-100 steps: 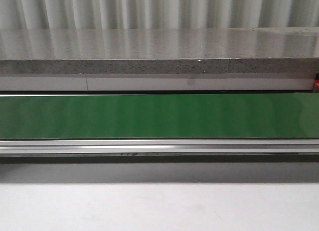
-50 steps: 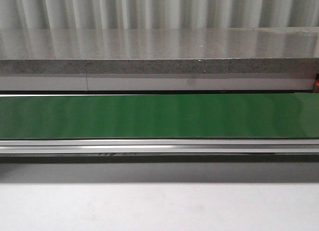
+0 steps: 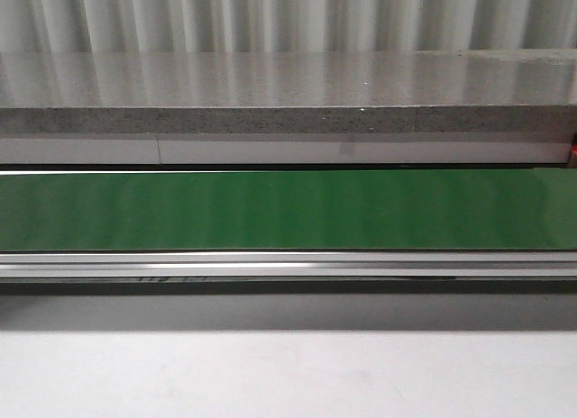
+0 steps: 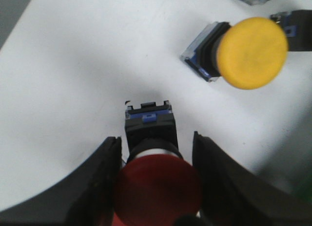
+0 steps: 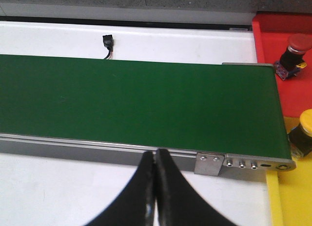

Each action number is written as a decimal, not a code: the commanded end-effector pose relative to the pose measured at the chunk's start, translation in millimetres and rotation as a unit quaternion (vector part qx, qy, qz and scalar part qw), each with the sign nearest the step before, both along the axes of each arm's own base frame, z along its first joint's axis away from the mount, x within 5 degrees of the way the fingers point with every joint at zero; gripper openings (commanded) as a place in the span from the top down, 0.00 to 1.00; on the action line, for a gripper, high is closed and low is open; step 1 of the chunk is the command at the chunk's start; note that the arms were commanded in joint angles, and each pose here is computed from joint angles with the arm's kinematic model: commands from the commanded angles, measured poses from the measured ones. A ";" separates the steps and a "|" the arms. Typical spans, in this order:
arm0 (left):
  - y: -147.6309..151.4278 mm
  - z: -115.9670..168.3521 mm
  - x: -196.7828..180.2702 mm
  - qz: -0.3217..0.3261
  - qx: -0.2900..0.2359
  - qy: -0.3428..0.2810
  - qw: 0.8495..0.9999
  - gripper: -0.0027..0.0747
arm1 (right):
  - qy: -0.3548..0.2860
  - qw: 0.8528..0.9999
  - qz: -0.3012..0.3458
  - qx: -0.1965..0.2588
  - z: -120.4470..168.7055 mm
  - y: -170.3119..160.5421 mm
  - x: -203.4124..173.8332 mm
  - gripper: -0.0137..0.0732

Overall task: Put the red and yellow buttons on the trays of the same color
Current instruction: 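Grasp another red button with the left gripper, then carry the red button with the left gripper and set it on the belt, then grasp a yellow button with the left gripper and set it on the belt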

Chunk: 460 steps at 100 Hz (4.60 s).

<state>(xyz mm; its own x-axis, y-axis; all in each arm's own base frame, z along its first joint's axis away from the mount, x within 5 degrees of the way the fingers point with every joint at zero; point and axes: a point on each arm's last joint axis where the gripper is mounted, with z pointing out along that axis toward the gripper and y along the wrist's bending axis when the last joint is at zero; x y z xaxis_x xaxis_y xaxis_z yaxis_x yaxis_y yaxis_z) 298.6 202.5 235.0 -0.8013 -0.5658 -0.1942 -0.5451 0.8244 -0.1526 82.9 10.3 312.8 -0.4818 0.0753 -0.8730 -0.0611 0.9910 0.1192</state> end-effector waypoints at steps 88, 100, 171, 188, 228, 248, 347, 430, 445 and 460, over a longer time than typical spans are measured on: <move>-161.5 56.9 35.0 -0.278 0.051 -0.034 0.959 0.80 | -0.042 0.999 0.001 0.000 12.2 0.1 2.6 0.92; -163.2 53.0 37.5 -0.279 0.044 -0.032 0.959 0.67 | -0.042 0.999 0.001 0.000 12.2 0.1 2.6 0.92; -115.1 112.6 47.2 -0.131 0.070 -0.106 0.983 0.17 | -0.042 0.999 0.001 0.000 12.2 0.1 2.6 0.92; -81.2 90.4 44.7 -0.091 0.050 -0.053 0.993 0.17 | -0.042 0.999 0.001 0.000 12.2 0.1 2.6 0.92; -32.3 33.0 53.5 -0.042 0.025 0.021 0.999 0.17 | -0.042 0.999 0.001 0.000 12.2 0.1 2.6 0.92; -17.6 14.4 65.0 -0.026 0.037 -0.005 0.999 0.17 | -0.042 0.999 0.001 0.001 12.2 0.2 2.6 0.92; -31.7 31.7 72.5 -0.075 0.053 -0.062 0.994 0.83 | -0.042 0.999 0.001 0.001 12.2 0.2 2.6 0.92; -151.8 69.2 29.0 -0.204 0.062 -0.114 0.970 0.83 | -0.042 0.999 0.001 0.001 12.2 0.2 2.6 0.92; -153.6 61.7 28.4 -0.203 0.060 -0.114 0.971 0.80 | -0.042 0.999 0.001 0.001 12.2 0.2 2.6 0.92; -155.3 62.2 29.1 -0.199 0.049 -0.120 0.971 0.45 | -0.042 0.999 0.001 0.001 12.2 0.2 2.6 0.92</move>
